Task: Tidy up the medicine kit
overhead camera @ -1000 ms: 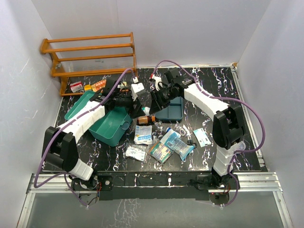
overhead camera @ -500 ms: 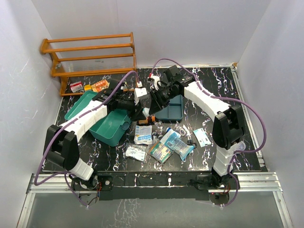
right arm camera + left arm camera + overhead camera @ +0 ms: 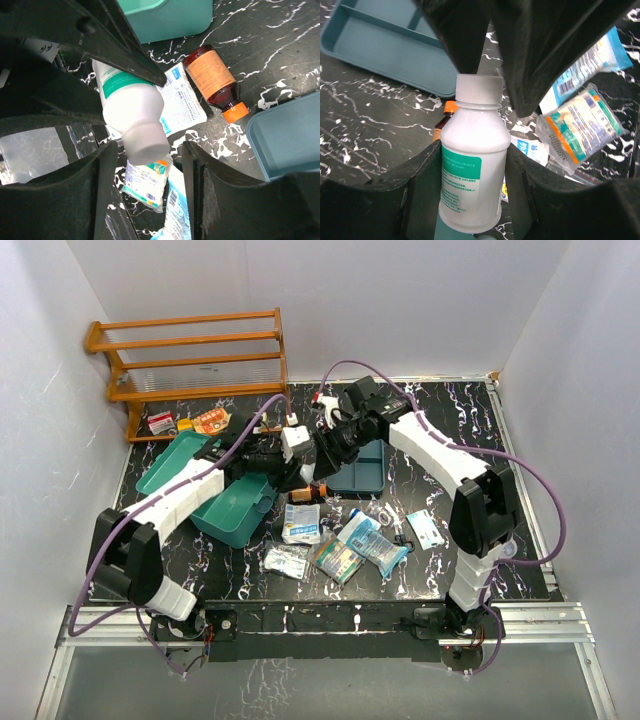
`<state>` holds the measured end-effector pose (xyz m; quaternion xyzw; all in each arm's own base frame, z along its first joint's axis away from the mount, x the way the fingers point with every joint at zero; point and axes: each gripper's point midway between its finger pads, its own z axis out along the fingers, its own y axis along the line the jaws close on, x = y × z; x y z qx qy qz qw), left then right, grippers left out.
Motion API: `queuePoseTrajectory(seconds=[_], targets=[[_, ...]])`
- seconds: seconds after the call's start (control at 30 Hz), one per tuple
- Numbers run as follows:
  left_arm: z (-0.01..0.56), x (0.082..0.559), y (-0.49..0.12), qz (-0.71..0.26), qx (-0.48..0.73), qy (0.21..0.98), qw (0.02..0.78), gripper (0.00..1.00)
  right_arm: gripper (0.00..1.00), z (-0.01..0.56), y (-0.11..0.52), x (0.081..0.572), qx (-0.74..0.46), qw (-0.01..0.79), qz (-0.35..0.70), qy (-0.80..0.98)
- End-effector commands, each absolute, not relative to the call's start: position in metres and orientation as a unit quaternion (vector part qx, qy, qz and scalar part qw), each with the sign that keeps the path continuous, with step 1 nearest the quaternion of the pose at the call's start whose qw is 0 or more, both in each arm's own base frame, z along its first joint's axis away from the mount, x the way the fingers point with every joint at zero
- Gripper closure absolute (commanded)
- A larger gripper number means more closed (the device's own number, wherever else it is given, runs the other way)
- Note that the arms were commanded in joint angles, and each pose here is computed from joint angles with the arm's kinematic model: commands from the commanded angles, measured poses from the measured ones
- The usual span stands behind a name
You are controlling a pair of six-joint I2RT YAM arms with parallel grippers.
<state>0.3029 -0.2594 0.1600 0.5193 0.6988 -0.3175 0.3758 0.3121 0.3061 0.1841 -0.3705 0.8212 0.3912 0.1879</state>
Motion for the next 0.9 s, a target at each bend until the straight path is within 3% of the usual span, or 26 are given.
queuePoseTrajectory(seconds=[0.0,0.2,0.33,0.53,0.87], targets=[[0.214,0.310,-0.255,-0.293,0.481,0.678,0.472,0.73,0.41,0.261,0.296,0.321,-0.362,0.303,0.396,0.788],[0.251,0.314,-0.226,-0.254,0.354,0.712,0.551,0.71,0.35,0.295,0.281,0.323,-0.317,0.369,0.388,0.783],[0.266,0.332,-0.167,-0.188,0.096,0.788,0.578,0.69,0.34,0.303,0.265,0.331,-0.243,0.423,0.362,0.794],[0.249,0.315,-0.089,-0.095,-0.215,0.819,0.523,0.70,0.34,0.315,0.252,0.332,-0.166,0.475,0.364,0.784],[0.197,0.298,-0.088,-0.126,-0.411,0.795,0.428,0.70,0.34,0.299,0.250,0.333,-0.093,0.458,0.382,0.797]])
